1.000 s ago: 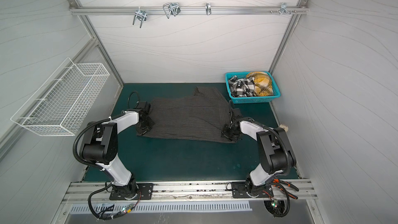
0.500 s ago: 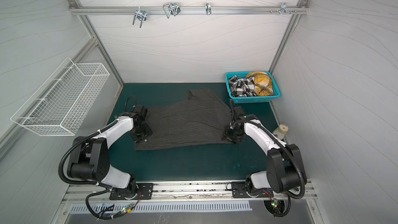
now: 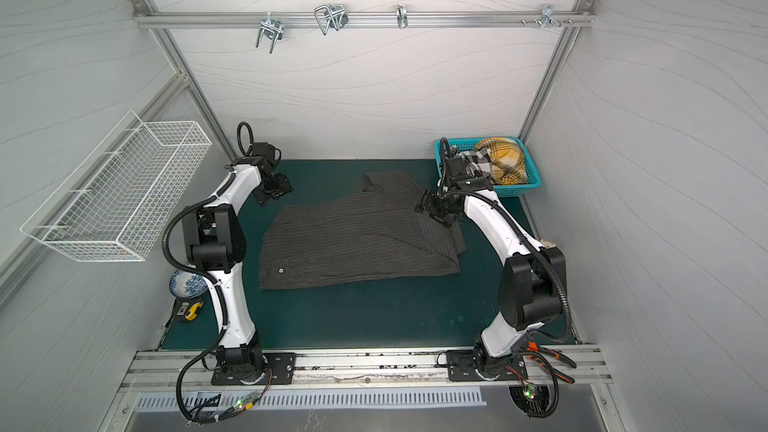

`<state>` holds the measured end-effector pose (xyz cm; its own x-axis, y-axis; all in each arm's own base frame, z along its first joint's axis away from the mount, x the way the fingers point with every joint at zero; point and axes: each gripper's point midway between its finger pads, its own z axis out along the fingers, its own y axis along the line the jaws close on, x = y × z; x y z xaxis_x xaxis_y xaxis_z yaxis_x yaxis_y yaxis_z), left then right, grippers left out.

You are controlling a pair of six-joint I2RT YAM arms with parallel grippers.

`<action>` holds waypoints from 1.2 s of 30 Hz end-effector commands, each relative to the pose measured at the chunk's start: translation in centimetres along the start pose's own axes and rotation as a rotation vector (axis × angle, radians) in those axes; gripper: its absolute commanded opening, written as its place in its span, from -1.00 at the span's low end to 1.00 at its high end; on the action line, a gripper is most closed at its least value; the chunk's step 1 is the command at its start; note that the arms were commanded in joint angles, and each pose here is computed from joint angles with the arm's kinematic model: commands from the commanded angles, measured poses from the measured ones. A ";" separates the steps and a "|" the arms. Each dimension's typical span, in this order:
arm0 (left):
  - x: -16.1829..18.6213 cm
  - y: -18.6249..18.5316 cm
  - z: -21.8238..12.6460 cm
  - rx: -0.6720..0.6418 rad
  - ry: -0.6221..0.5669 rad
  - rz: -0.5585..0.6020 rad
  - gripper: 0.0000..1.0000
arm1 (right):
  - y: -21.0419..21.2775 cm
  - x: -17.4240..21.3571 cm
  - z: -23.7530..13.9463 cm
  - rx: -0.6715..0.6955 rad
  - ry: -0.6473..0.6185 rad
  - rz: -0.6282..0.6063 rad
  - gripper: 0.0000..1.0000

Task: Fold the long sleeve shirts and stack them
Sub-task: 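Lay the folded shirt flat and move both grippers to its far corners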

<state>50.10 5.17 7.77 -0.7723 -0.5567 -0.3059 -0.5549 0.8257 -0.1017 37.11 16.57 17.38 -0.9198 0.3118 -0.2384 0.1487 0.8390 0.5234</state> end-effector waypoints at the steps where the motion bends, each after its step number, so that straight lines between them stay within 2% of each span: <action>1: -0.6 -0.3 0.4 0.024 0.041 0.041 0.44 | 1.3 -2.9 -0.3 -0.090 -0.067 0.037 0.33; 7: -0.8 0.0 3.2 0.015 0.093 0.023 0.18 | 2.0 -3.0 0.6 -0.141 0.003 0.057 0.11; 14: -0.1 -0.2 5.0 0.017 0.135 0.014 -0.12 | 1.5 -1.9 1.2 -0.157 0.047 0.074 0.01; 20: 0.4 0.2 5.9 -0.009 0.157 0.009 -0.29 | 1.5 -2.3 1.1 -0.162 0.049 0.064 0.02; 23: 0.5 0.1 6.1 0.001 0.161 0.007 -0.51 | 1.6 -2.6 1.2 -0.157 0.057 0.048 0.09; 27: 0.2 -0.2 6.1 0.013 0.148 0.010 -0.53 | 1.8 -2.9 1.8 -0.155 0.077 0.030 0.14; 31: 0.0 -0.1 6.2 0.005 0.145 0.013 -0.92 | 1.9 -3.9 2.6 -0.150 0.068 0.012 0.15; 36: -0.2 -0.3 5.0 0.020 0.133 -0.005 -1.00 | 1.4 -6.6 4.6 -0.066 0.063 -0.096 0.24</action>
<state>51.63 5.33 2.34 -0.8142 -0.5560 -0.1671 -0.5450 0.8312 -0.1100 44.09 18.34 17.17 -0.9387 0.2690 -0.2158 0.0801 0.7787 0.6223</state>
